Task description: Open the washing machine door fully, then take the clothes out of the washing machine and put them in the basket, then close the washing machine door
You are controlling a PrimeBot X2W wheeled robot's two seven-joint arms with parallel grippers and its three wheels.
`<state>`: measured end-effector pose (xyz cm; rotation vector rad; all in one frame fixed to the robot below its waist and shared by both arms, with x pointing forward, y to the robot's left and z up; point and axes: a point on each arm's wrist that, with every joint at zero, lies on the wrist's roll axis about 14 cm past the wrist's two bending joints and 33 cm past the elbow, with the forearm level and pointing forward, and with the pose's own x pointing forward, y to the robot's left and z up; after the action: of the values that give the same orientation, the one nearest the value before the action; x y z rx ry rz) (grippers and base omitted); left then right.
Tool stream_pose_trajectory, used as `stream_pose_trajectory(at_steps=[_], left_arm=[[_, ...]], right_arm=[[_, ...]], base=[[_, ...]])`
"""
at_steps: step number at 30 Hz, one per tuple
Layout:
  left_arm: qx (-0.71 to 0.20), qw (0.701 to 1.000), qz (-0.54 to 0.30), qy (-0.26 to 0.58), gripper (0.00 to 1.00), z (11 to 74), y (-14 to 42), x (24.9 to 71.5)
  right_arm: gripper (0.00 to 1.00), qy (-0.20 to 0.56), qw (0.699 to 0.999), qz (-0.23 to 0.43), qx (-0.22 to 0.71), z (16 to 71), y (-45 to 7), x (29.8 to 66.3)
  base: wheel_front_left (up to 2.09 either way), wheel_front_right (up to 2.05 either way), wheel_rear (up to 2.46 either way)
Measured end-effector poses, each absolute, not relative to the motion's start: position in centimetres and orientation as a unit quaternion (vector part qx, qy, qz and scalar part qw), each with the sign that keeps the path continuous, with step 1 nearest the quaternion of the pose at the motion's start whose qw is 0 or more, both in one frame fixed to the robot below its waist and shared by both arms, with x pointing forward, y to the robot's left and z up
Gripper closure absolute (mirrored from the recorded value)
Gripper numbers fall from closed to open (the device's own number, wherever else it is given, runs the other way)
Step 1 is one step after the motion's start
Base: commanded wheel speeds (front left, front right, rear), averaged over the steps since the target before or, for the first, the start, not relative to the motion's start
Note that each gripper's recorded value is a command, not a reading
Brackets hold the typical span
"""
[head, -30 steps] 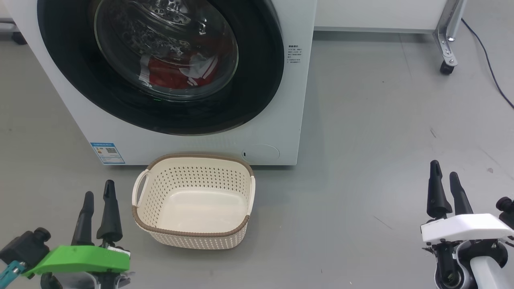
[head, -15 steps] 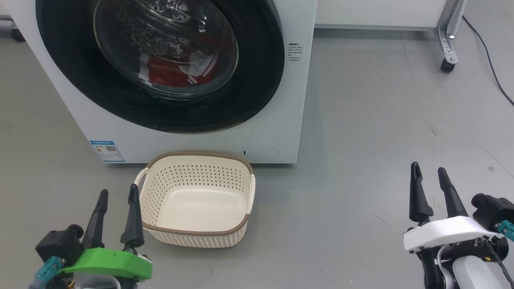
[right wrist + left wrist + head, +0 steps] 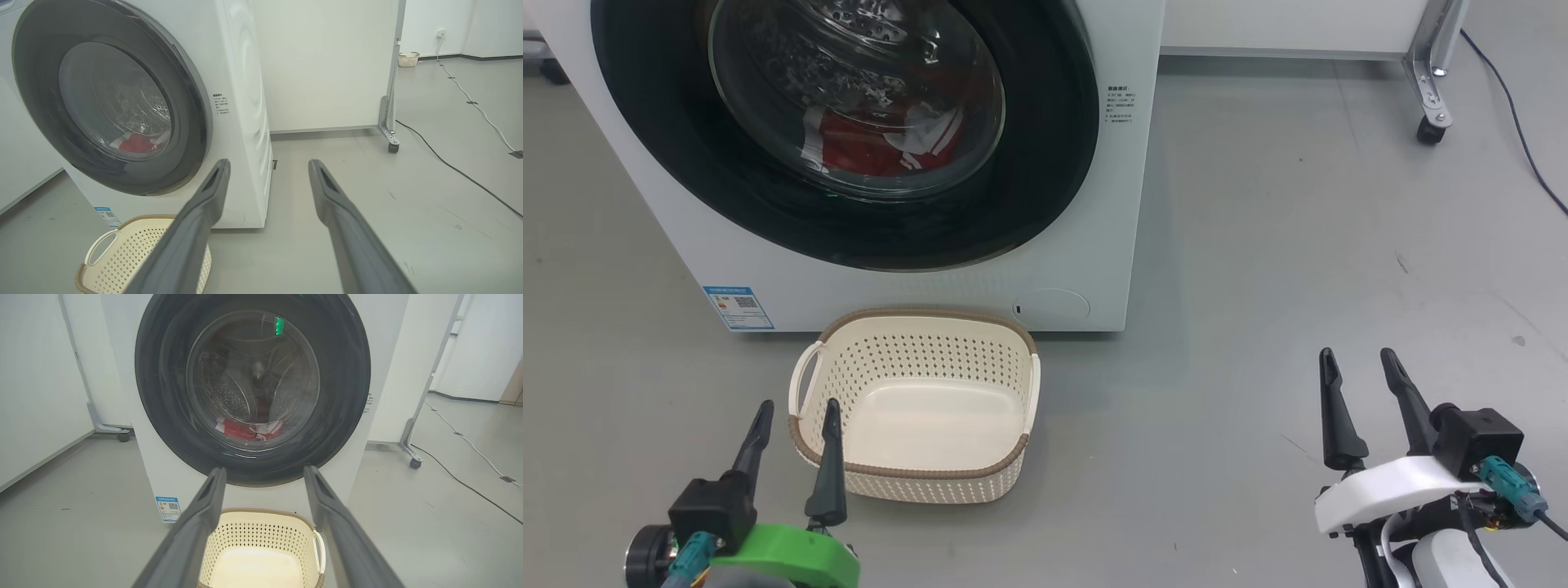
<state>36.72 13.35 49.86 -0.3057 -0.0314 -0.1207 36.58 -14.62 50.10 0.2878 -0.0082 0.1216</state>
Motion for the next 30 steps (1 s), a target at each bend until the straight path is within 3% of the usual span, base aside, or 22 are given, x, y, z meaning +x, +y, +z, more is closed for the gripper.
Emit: stream_pose_trajectory(at_steps=[30], left_arm=[[-0.139, 0.989, -0.047, 0.037, 0.00, 46.5, 13.2, 36.0]], right_arm=[[0.00, 0.036, 0.988, 0.049, 0.143, 47.9, -14.7, 36.2]], base=[[0.00, 0.00, 0.00]])
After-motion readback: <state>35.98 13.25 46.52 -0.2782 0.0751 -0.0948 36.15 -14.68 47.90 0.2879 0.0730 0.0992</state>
